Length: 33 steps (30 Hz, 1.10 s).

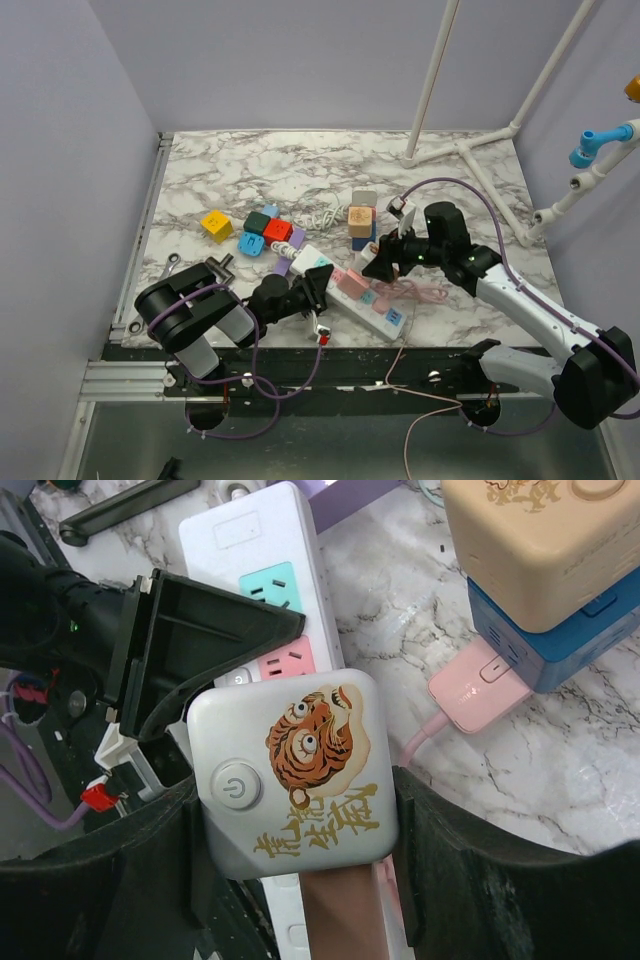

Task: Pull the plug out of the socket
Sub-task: Remove the plug from the socket.

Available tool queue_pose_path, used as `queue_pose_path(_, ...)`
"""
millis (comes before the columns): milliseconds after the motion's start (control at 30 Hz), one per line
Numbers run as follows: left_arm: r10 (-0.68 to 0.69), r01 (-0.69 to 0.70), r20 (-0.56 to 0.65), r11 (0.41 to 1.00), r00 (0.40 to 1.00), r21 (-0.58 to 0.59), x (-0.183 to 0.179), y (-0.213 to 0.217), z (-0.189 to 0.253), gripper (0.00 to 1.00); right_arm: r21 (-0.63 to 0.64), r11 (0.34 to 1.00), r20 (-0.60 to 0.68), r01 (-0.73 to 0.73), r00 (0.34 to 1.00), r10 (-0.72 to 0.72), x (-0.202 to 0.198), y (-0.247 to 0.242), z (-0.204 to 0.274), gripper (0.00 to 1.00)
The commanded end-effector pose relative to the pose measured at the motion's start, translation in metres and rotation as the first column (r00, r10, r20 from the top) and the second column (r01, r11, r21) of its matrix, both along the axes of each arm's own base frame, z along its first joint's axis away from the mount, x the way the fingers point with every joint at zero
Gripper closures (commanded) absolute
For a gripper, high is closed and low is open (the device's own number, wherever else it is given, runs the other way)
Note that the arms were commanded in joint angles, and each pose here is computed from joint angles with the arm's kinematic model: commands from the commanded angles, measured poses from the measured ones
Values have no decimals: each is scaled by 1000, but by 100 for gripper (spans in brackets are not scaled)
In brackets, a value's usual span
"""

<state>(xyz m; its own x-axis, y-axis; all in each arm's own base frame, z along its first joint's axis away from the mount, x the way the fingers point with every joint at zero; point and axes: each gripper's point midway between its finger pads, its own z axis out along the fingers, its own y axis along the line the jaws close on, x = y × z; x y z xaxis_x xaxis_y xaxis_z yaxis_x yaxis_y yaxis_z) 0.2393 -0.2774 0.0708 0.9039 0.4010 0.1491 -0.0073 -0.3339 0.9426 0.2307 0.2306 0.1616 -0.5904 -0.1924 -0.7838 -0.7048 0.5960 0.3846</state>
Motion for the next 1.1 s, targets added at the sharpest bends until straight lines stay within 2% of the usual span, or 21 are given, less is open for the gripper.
queue_pose_path(0,-79,132,-185,947,980,294,-47,35,-89,100,179,971,339,160,916,-213,64,-24,117,99)
queue_pose_path(433,-19,135,-252,882,968,451,-54,60,-121,100,204,966,331,158,918,-220,77,-32,124,99)
queue_pose_path(767,27,65,-211,908,977,414,-33,47,-110,100,205,956,286,208,922,-261,75,-37,107,99)
queue_pose_path(800,44,47,-202,905,978,424,-30,48,-111,93,208,955,287,212,920,-266,75,-38,108,99)
queue_pose_path(867,81,7,-194,909,978,418,-22,47,-111,70,213,955,287,208,921,-265,74,-37,109,99)
queue_pose_path(900,100,-14,-189,911,977,412,-18,45,-111,65,217,955,287,203,922,-261,72,-37,110,99)
queue_pose_path(933,109,-26,-188,917,976,397,-15,43,-108,55,221,954,285,202,922,-261,71,-37,111,99)
queue_pose_path(967,119,-37,-196,926,973,375,-13,40,-105,41,224,954,287,198,922,-259,69,-37,112,99)
queue_pose_path(1000,121,-40,-201,931,972,363,-12,39,-103,13,229,954,286,196,923,-258,68,-36,114,99)
queue_pose_path(1033,117,-39,-205,935,972,351,-13,37,-101,2,234,953,285,193,923,-257,67,-36,115,99)
queue_pose_path(1067,117,-42,-206,941,972,336,-13,36,-97,2,239,952,283,190,924,-256,66,-35,116,99)
